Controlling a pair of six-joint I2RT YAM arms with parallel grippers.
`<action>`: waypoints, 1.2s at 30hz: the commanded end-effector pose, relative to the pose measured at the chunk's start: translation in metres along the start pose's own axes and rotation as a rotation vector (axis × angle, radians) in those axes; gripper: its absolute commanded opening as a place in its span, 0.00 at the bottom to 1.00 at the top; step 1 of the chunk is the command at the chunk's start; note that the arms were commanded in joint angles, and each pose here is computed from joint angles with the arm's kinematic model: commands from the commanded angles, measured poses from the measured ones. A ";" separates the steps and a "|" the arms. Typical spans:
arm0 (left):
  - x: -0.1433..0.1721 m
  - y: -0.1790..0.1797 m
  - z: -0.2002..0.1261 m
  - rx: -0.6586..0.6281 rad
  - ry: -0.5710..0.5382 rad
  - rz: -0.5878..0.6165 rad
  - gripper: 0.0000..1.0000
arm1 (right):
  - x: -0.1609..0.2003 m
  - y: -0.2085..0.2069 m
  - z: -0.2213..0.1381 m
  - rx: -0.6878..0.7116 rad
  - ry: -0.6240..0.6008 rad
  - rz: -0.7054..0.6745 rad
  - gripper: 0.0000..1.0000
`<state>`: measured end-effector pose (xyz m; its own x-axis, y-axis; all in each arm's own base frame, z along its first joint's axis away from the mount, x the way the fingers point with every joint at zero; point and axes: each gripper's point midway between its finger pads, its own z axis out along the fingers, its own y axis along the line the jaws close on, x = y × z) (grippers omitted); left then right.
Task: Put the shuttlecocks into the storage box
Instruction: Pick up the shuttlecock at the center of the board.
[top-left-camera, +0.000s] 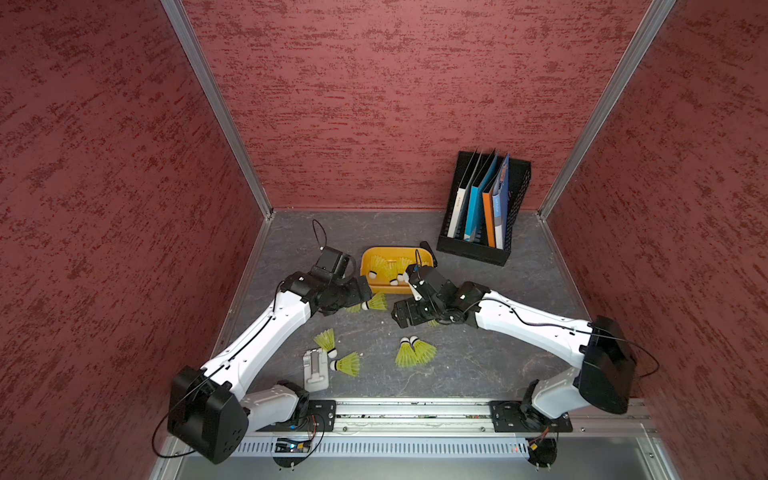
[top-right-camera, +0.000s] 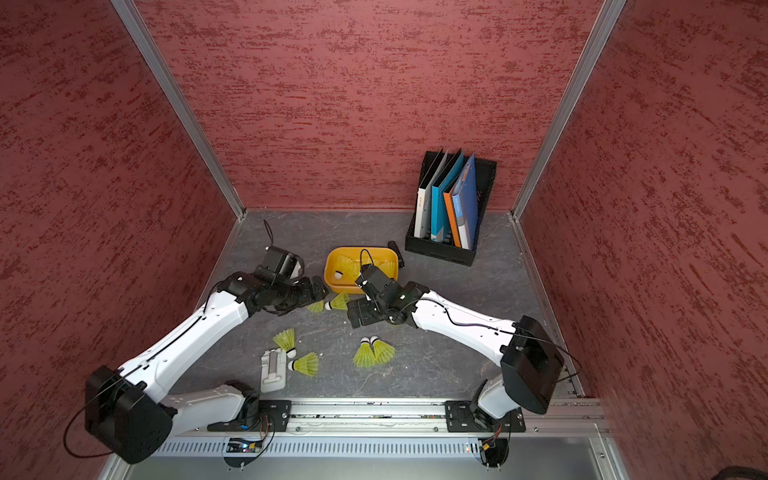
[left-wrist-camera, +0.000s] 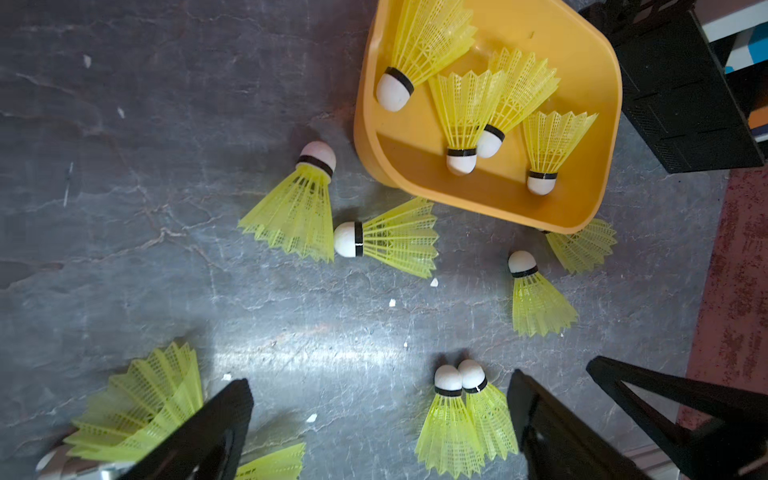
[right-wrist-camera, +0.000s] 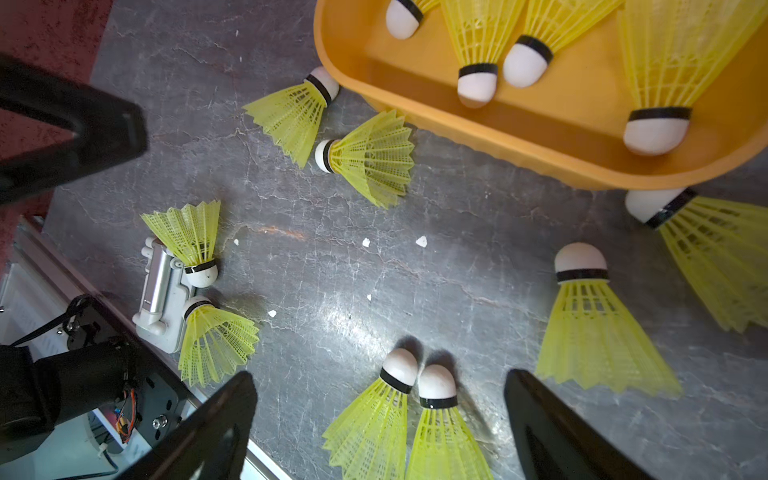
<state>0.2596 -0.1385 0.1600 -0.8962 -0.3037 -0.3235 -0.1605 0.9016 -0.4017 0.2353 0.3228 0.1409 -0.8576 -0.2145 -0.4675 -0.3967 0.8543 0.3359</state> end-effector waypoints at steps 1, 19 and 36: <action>0.011 -0.002 -0.010 0.050 0.002 0.011 1.00 | -0.001 -0.010 0.005 0.065 -0.052 0.114 0.98; 0.044 -0.002 -0.042 0.209 -0.020 0.010 1.00 | 0.008 -0.022 -0.023 0.178 -0.039 -0.062 0.89; 0.065 0.048 -0.085 0.016 -0.055 -0.077 1.00 | 0.002 0.071 0.021 0.000 -0.068 -0.236 0.75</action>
<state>0.1664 -0.1044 0.1907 -0.8757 -0.3494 -0.3333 -0.1592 0.8606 -0.4838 0.2057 0.3717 0.1335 -0.6795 -0.4633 -0.5689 -0.6306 0.7651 0.1301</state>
